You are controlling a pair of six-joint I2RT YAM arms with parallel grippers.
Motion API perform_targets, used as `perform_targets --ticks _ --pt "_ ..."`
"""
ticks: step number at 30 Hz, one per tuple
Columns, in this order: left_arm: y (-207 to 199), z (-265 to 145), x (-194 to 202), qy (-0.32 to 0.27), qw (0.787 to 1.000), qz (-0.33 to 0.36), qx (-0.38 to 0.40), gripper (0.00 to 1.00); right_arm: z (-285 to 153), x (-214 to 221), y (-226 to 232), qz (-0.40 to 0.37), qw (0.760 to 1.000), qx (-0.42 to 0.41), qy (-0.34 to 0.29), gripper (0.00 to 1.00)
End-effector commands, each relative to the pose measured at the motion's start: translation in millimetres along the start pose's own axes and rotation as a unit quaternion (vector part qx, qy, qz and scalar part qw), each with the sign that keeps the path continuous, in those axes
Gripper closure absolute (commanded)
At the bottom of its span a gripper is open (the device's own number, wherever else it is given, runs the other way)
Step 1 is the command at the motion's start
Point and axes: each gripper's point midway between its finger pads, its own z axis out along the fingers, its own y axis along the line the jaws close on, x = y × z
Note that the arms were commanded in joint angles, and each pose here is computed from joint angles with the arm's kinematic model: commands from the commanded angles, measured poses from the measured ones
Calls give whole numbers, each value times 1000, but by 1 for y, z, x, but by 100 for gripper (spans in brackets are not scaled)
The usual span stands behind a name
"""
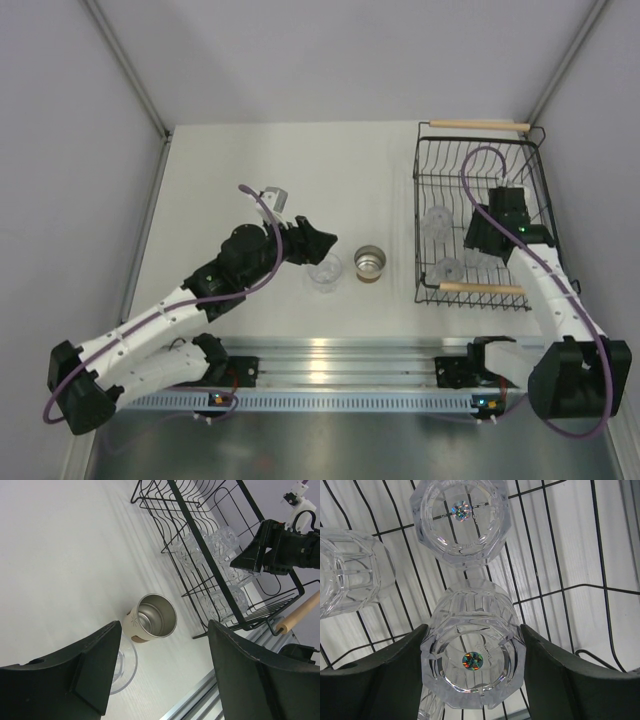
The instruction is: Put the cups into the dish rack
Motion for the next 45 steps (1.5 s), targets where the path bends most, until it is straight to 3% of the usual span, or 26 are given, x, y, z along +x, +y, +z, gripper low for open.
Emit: perform_targets --ticks 1,15,24,27,28,31,35,37,45 --pt "-10 2 -16 -25 1000 2 16 25 2 -24 13 11 999 -17 -39 100" --pt "-8 2 -18 -24 1000 6 6 25 35 -5 29 -1 1000 -16 -14 100" --pt "-9 5 -17 -21 1000 4 6 25 34 -5 25 0 1000 -7 -21 100" --pt "-9 6 -17 -19 1000 4 6 23 32 -6 25 1 1000 -8 -23 83" --pt "-9 7 -17 -19 1000 4 6 23 31 -7 25 1 1000 -8 -24 64" --pt "-9 7 -16 -18 1000 4 5 21 30 -6 24 1 1000 -7 -22 38" --pt "-8 7 -16 -19 1000 5 5 21 29 -6 25 -1 1000 -10 -22 23" --pt "-7 7 -15 -17 1000 5 4 21 29 -6 25 -1 1000 -12 -21 1" --pt "-5 5 -16 -22 1000 8 0 21 20 -11 22 4 999 -8 -33 1"
